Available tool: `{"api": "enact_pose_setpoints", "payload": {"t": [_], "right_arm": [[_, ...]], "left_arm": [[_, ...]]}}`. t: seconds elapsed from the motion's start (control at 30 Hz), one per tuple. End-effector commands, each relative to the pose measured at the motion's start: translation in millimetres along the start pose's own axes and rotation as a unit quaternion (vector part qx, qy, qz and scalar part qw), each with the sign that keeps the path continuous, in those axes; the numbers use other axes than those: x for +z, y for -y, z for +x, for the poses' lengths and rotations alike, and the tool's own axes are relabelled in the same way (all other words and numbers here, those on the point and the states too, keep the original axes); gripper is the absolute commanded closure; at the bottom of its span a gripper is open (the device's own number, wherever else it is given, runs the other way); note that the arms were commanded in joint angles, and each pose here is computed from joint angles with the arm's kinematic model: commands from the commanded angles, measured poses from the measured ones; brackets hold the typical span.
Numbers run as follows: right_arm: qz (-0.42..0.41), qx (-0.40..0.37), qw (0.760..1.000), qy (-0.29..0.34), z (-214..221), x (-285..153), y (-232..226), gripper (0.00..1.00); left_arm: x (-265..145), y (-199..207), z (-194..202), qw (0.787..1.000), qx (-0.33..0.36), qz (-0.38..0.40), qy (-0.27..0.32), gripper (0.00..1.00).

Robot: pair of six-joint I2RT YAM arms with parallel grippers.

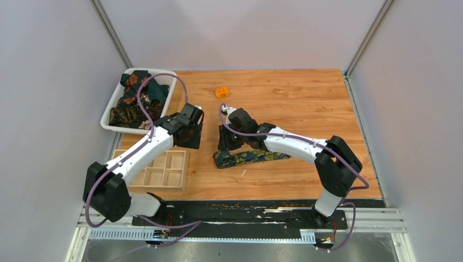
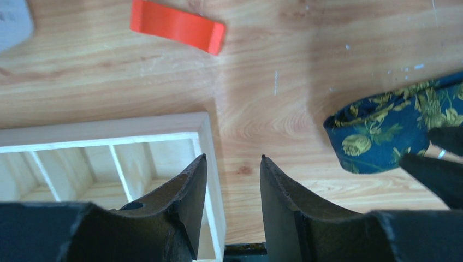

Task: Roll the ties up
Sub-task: Roll the tie at the center of the board.

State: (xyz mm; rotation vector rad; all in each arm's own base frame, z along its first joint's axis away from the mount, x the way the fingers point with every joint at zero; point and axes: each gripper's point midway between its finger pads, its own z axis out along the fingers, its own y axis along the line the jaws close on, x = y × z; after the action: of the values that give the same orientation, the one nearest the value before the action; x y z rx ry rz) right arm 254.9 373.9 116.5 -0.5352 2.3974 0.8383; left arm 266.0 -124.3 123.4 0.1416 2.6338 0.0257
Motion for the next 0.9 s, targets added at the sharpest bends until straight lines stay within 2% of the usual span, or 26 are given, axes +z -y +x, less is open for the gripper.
{"api": "enact_pose_setpoints", "payload": {"t": [0.0,0.2,0.47,0.7,0.87], "right_arm": [[-0.010,-0.014,1.000,-0.015,-8,13,0,0.72],[0.000,-0.002,0.999,-0.037,9,26,13,0.74],[0.038,0.009,0.998,-0.041,27,22,35,0.76],[0.062,0.025,0.997,-0.039,39,15,47,0.78],[0.075,0.037,0.996,-0.031,43,9,52,0.78]], "left_arm": [[-7,21,2,0.996,-0.016,0.081,0.037,0.52],[-10,33,15,0.990,-0.012,0.131,0.044,0.52],[-11,55,17,0.978,-0.028,0.198,0.060,0.50],[-7,76,19,0.969,-0.048,0.233,0.061,0.44],[-7,91,25,0.964,-0.089,0.241,0.061,0.34]]}}
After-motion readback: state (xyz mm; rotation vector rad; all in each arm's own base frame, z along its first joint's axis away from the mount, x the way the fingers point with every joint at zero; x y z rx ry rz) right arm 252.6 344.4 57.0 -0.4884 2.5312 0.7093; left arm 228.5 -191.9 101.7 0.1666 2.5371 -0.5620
